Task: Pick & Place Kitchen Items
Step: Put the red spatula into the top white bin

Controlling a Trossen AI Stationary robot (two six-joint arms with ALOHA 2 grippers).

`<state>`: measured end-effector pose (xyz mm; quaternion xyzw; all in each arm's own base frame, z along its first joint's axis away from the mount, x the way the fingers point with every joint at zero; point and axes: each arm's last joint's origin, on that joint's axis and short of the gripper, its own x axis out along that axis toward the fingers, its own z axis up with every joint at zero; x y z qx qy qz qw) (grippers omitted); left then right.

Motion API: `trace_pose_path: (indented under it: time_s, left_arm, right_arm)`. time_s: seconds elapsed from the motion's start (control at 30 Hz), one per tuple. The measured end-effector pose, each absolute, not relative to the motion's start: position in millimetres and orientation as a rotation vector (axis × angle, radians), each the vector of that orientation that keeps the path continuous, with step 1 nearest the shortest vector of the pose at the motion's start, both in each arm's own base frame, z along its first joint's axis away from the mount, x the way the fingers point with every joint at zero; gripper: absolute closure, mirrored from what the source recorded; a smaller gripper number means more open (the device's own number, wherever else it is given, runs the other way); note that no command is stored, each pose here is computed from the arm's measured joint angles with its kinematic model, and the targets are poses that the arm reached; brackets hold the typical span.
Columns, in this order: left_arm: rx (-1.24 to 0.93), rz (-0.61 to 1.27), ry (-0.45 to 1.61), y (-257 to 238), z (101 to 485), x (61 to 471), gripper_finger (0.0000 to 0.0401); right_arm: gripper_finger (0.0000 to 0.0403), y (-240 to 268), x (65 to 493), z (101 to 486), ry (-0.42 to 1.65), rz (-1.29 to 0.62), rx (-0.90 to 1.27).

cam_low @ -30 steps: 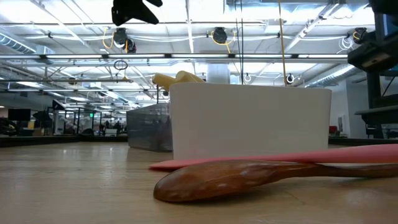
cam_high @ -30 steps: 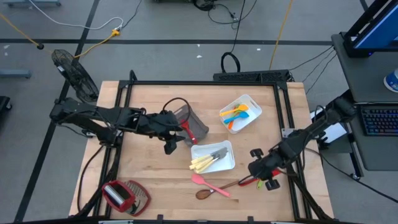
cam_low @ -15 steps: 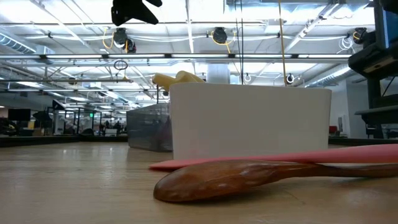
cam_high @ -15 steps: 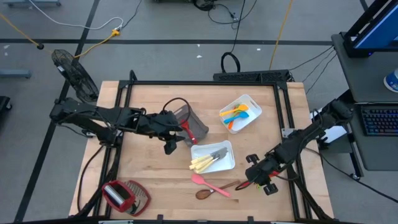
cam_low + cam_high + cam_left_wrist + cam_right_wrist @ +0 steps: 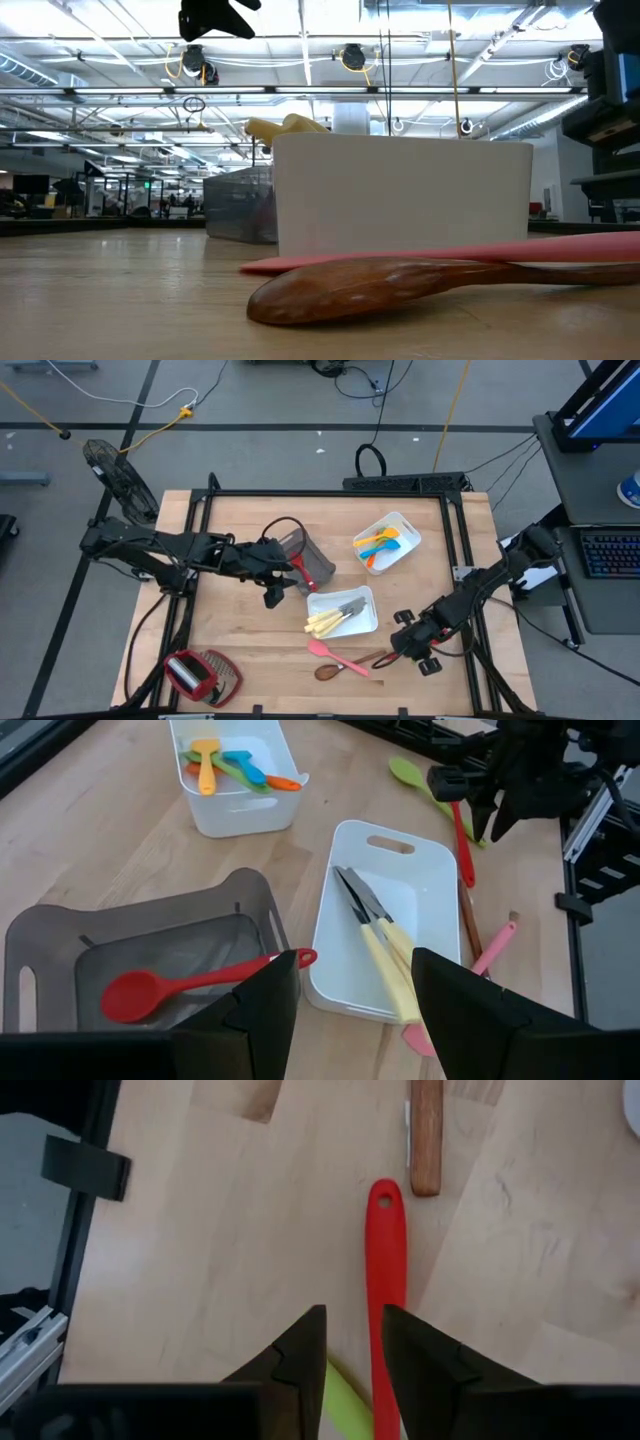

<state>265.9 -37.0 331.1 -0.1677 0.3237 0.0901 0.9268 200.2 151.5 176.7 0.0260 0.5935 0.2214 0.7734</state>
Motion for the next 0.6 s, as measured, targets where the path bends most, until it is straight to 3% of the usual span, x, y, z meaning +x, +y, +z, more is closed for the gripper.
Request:
trace_pose_path:
  time_s: [0.4, 0.6]
  left_arm:
    - [-0.343, 0.185, 0.666, -37.0, 330.9, 265.9, 0.0199]
    - [-0.343, 0.185, 0.667, -37.1, 330.9, 265.8, 0.0199]
  right_arm:
    - [0.0216, 152.5, 201.6, 177.3, 1.266, 0.486, 0.062]
    - [0.02, 148.6, 196.3, 168.0, 1.296, 0.475, 0.054]
